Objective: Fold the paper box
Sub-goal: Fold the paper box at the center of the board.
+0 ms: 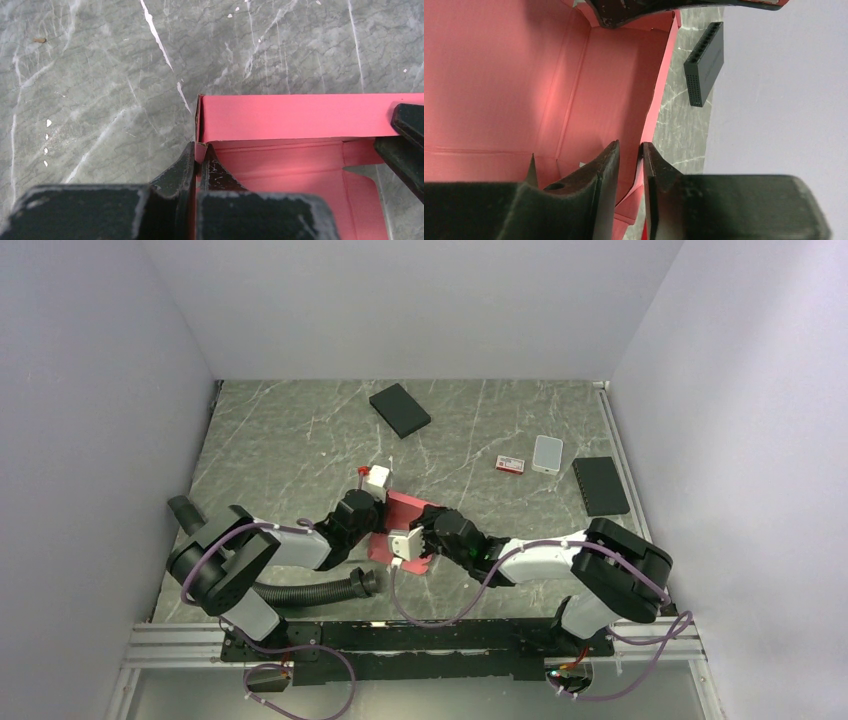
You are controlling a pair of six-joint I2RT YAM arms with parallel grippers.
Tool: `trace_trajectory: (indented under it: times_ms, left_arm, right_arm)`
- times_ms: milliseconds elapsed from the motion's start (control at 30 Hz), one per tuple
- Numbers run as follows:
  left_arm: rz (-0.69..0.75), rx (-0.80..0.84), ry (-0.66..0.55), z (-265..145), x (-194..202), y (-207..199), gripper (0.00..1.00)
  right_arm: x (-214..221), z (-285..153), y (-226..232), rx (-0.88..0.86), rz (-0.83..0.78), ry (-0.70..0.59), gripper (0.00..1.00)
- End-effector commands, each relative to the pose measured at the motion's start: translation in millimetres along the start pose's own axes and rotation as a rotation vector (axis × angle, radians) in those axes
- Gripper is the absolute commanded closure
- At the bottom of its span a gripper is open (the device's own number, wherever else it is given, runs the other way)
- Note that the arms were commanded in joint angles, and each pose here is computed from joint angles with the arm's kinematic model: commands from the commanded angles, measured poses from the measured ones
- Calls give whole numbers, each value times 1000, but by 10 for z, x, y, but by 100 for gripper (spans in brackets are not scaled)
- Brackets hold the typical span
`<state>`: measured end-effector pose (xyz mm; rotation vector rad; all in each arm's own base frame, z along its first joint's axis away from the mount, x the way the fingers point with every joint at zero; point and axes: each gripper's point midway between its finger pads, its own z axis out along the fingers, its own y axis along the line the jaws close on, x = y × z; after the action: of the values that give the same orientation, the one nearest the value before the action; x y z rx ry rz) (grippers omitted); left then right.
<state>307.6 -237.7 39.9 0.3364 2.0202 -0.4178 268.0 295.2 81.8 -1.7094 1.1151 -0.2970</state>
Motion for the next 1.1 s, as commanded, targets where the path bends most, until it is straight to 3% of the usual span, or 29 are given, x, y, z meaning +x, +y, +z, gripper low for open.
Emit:
trace_trajectory:
  times_ms: [0,100,333,700,1067]
  left_arm:
    - [-54,54,-52,-13,-214,-176,100]
    - [-59,53,-48,-9,-221,-178,100]
    - [-85,65,-41,-42,-250,-216,95]
    - [-111,78,-64,-139,-326,-234,76]
    - [-104,30,-78,-190,-363,-133,72]
  right_arm:
    - [-134,-4,13,-56,83,-65,72]
    - [-119,-7,-13,-44,78,-62,73]
    - [-42,14,-18,-7,20,-35,100]
    - [17,56,-11,28,-32,11,100]
    - [-17,46,-38,45,-41,7,100]
